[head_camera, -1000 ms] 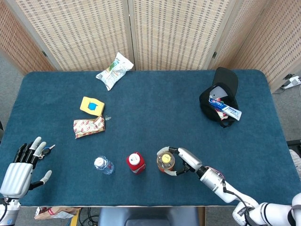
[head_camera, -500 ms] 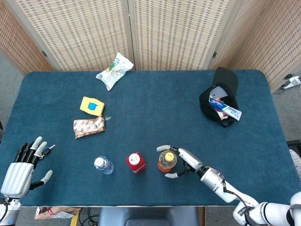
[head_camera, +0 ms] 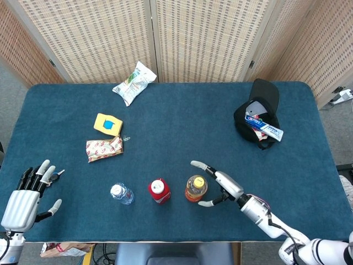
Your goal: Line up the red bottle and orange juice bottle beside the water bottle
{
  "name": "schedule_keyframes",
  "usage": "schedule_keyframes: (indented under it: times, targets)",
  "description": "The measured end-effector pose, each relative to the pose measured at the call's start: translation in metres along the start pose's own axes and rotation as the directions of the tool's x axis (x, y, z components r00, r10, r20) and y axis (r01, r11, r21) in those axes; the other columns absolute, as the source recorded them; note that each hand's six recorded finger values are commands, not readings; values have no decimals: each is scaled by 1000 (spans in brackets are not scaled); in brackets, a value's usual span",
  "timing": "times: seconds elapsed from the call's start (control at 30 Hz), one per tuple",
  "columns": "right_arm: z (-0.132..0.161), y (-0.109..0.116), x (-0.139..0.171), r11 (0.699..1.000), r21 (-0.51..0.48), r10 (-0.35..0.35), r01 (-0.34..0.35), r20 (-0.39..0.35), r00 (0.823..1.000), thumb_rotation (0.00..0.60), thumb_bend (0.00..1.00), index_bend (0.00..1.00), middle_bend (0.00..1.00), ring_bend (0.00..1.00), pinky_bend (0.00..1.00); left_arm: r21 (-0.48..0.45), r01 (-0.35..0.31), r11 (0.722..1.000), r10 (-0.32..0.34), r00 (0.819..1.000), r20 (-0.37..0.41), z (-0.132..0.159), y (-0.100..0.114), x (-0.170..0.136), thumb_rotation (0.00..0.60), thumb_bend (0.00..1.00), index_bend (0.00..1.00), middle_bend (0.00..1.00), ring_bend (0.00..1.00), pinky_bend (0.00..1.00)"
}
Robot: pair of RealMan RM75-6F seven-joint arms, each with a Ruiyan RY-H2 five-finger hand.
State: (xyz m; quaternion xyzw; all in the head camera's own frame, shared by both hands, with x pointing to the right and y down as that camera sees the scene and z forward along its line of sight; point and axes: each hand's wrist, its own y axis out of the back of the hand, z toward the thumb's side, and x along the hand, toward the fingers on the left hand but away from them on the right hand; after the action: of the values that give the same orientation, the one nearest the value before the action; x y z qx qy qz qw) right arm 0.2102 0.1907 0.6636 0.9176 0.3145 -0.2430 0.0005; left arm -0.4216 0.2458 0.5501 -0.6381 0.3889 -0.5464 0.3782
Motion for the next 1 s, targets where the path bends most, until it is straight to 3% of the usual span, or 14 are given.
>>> schedule_keyframes:
  times: [0.1,0.27,0.47,0.67,0.7,0.8,0.9,1.0]
  targets:
    - [5,10,11,999,39,-35,35,-2,999,600,109,0,0,0,12,3,0,1000,0,1000,-3,-1,0,0,600,240,0,0,0,0]
    - [12,29,34,983,146,-117,114,12,993,600,272,17,54,1,12,3,13,1000,-13,1000,-13,-5,-3,1,600,241,0,0,0,0]
    - [9,54,79,910,356,-255,211,80,964,600,345,74,103,19,12,-7,13,1000,-13,1000,-17,-10,-5,1,600,241,0,0,0,0]
    - [2,73,127,770,599,-379,220,151,913,600,346,75,103,19,12,-6,23,1000,-23,999,-27,-12,-8,0,600,240,0,0,0,0]
    - [2,77,137,736,640,-407,218,161,899,600,346,76,103,19,12,-8,23,1000,-23,999,-27,-11,-8,0,600,240,0,0,0,0]
    - [2,83,165,674,704,-483,223,192,854,600,346,75,103,19,12,-5,26,1000,-26,999,-24,-10,-9,1,600,240,0,0,0,0]
    - [3,86,187,655,718,-537,237,221,814,600,346,76,104,19,12,-6,37,999,-37,999,-20,-8,-12,2,600,241,0,0,0,0]
    - [6,87,199,646,718,-567,258,227,792,600,345,76,106,19,12,-9,40,999,-40,999,-14,-7,-13,3,600,241,0,0,0,0]
